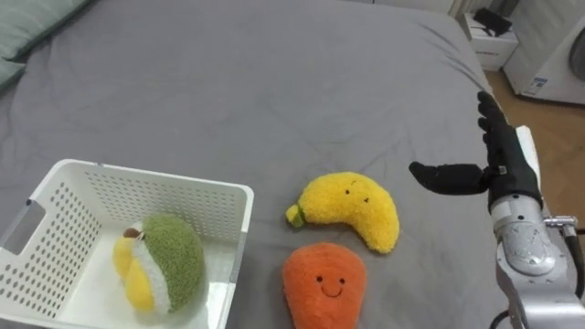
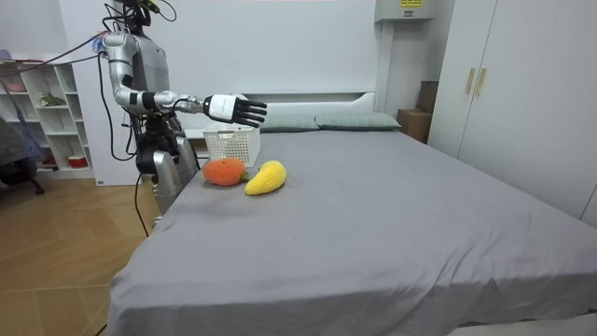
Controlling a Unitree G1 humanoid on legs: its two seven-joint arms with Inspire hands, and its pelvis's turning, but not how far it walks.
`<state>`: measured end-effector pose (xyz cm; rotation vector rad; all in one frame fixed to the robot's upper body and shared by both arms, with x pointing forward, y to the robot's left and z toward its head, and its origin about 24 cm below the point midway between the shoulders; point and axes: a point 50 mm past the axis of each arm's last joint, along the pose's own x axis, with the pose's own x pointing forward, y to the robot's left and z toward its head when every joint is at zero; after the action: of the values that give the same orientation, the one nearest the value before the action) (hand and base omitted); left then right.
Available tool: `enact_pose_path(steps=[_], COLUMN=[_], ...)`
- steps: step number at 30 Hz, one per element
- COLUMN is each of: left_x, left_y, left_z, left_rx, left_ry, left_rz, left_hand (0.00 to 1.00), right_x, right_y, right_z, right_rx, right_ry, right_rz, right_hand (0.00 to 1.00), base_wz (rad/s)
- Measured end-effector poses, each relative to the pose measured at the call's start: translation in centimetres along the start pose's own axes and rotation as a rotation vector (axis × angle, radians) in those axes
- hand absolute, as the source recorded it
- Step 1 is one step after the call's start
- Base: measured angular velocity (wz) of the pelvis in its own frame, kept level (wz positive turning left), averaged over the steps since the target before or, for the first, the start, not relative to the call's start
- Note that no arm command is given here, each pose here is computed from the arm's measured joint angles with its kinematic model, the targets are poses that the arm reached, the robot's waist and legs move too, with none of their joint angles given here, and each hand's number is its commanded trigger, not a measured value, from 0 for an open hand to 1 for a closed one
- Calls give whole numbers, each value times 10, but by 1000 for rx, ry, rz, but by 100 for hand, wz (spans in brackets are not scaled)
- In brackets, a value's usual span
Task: Collect toys from the bed
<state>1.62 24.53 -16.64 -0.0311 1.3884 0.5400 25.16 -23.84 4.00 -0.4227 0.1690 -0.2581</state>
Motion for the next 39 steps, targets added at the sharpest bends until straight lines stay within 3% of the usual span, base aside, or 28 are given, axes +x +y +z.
enact_pose_path(steps=[17,25,30,39], left_x=[1,2,3,3], left_y=[5,10,3,-5], left_z=[4,8,28,38], left_rx=[-73,-47,-32,-8], left_ry=[15,20,-17,-36], left_rz=[2,13,-12,-70], left_hand=[0,0,0,0], right_x=[4,28,49,54], right_y=[10,7,-2,2], right_z=[-63,-60,-52,-57], right_rx=[7,34,-36,-106], right_ry=[282,321,332,369], right_rz=[60,24,-8,5], right_hand=[0,0,0,0], base_wz=[-3,0,11,9])
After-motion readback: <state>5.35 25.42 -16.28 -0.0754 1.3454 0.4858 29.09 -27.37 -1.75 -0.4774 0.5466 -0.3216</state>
